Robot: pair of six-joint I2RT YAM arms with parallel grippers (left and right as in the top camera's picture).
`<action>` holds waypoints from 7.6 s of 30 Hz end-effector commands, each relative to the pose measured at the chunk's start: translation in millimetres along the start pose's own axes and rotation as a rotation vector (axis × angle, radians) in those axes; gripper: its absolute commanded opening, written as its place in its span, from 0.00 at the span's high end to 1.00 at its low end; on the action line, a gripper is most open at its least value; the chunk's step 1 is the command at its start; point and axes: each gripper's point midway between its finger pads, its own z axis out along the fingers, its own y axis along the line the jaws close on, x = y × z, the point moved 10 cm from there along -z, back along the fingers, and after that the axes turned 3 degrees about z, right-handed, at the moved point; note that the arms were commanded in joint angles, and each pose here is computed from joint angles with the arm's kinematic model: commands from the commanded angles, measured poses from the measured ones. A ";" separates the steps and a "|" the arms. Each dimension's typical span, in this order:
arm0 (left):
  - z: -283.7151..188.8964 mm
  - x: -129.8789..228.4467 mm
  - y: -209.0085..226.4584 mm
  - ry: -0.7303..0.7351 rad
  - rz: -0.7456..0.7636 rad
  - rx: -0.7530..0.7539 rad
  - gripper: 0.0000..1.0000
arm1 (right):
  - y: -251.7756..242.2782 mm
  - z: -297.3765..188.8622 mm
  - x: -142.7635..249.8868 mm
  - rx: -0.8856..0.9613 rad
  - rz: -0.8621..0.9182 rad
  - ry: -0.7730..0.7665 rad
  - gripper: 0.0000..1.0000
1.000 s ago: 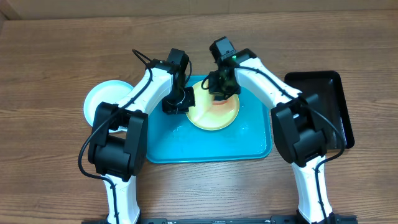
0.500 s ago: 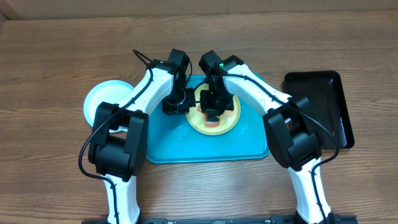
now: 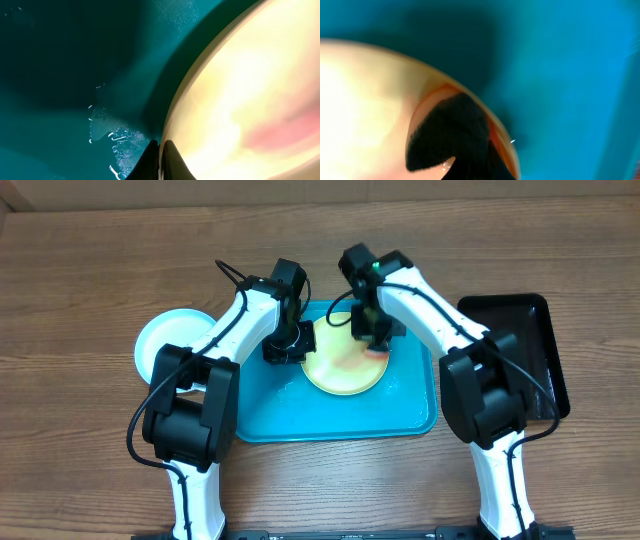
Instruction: Clean dirty plates on tray and stack at the side
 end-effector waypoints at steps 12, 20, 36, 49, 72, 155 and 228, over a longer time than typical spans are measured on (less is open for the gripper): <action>1.3 1.2 4.5 -0.003 0.079 -0.038 0.96 | -48.0 -151.4 -5.0 -0.175 0.101 -0.224 0.96; -21.5 1.0 8.2 -0.082 0.131 -0.132 0.96 | -112.4 -194.2 3.5 -0.179 0.229 -0.280 0.96; -134.9 44.8 -22.8 -0.548 0.244 -0.664 0.96 | -162.7 -195.5 -8.4 -0.151 0.335 -0.305 0.96; -153.4 89.6 -83.3 -0.890 0.383 -1.111 0.96 | -164.2 -195.3 -8.6 -0.150 0.338 -0.305 0.96; -167.0 120.0 -113.8 -1.112 0.422 -1.303 0.96 | -164.3 -194.8 -7.1 -0.146 0.338 -0.295 0.96; -83.4 48.0 281.6 -0.382 -0.713 -0.168 0.96 | -165.0 -194.3 -6.1 -0.136 0.339 -0.289 0.96; -173.0 33.3 20.0 -0.531 0.282 0.093 0.21 | -223.9 -126.8 3.6 0.004 -0.037 -0.071 0.96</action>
